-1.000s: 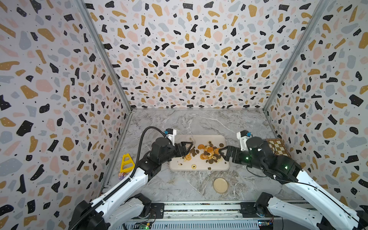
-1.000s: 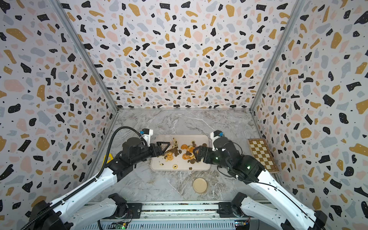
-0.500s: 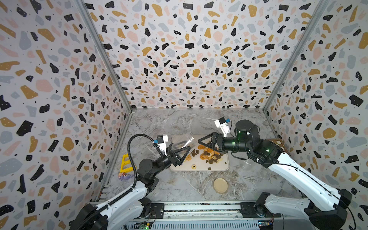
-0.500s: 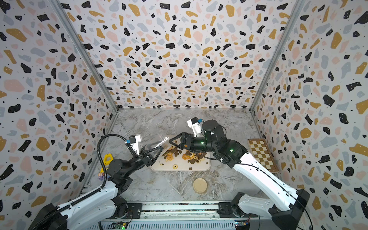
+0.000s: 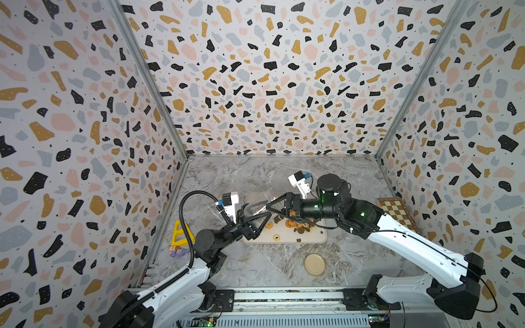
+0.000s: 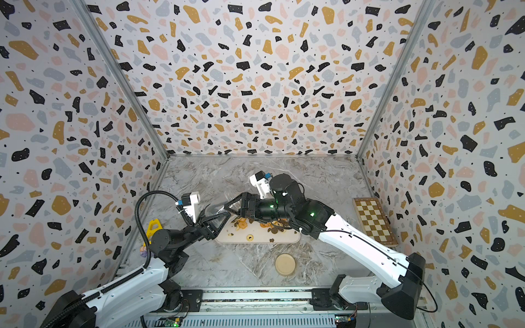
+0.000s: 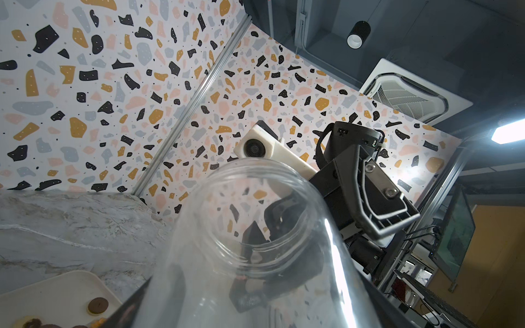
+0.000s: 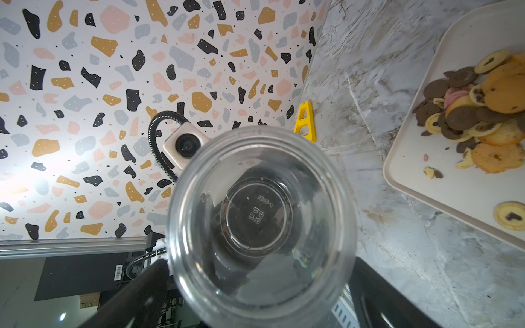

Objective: Pour the cookies out of the jar
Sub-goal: Place the jar at the center of the board.

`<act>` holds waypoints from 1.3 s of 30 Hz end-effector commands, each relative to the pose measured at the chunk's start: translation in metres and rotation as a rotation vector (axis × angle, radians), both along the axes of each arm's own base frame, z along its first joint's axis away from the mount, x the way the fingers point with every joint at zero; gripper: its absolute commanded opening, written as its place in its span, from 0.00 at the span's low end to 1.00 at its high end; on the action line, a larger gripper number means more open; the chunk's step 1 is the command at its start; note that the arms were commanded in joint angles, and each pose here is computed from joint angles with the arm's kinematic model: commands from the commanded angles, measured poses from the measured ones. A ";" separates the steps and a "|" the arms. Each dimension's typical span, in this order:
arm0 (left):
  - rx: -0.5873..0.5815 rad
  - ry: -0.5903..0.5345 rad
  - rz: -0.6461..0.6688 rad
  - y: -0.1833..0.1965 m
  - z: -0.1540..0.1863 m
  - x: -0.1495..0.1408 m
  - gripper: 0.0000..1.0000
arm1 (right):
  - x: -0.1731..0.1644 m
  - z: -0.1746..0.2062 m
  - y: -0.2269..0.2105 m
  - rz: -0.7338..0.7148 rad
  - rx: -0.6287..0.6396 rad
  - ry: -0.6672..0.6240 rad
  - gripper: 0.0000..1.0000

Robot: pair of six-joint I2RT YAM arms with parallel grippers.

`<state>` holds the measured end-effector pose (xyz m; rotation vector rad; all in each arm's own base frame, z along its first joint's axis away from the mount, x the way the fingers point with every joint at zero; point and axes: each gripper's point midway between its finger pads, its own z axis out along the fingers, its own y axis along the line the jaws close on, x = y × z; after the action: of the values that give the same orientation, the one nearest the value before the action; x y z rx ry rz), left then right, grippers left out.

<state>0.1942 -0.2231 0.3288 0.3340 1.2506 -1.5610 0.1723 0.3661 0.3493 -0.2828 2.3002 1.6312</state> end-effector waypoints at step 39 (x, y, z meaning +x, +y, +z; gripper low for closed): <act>0.229 0.279 0.226 0.015 -0.055 0.032 0.99 | 0.017 0.010 0.017 -0.028 0.048 -0.018 0.10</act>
<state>0.1995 -0.2170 0.3112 0.2524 1.4394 -1.4477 0.1879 0.3967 0.3311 -0.2273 2.3316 1.6337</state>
